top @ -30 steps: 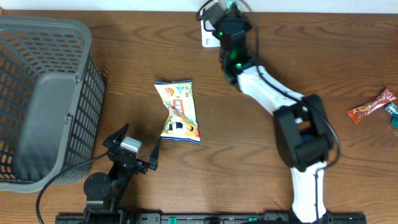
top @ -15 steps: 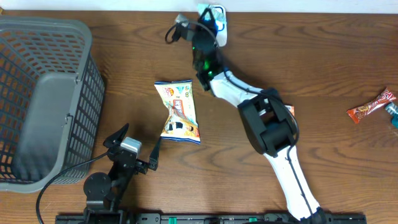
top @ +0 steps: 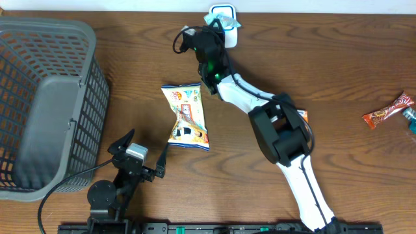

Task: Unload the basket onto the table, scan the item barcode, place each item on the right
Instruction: 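Hold the green wipe pack's barcode against the scanner face, then carry the green wipe pack to the far right and release it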

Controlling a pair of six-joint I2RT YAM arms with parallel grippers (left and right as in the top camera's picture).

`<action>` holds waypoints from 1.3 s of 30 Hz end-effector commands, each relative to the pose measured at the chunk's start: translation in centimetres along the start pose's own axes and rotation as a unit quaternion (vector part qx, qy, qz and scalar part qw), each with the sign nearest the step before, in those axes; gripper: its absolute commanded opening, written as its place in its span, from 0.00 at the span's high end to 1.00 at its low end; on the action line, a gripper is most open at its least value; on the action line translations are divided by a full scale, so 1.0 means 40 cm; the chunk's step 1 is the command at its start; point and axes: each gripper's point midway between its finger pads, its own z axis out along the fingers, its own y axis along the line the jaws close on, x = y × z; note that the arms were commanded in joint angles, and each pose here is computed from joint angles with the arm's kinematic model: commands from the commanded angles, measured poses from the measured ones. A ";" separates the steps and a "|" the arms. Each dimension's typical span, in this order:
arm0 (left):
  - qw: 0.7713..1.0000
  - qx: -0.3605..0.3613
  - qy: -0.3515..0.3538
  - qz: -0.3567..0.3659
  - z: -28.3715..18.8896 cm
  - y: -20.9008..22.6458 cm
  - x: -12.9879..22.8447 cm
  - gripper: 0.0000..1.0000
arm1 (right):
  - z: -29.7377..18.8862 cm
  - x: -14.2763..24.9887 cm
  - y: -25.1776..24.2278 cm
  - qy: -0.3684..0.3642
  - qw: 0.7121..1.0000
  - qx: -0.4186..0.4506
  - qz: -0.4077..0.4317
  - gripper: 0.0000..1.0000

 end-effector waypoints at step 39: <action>1.000 0.009 0.019 -0.009 0.005 -0.007 0.042 0.02 | -0.105 1.325 0.085 0.421 0.610 -0.059 0.668 0.85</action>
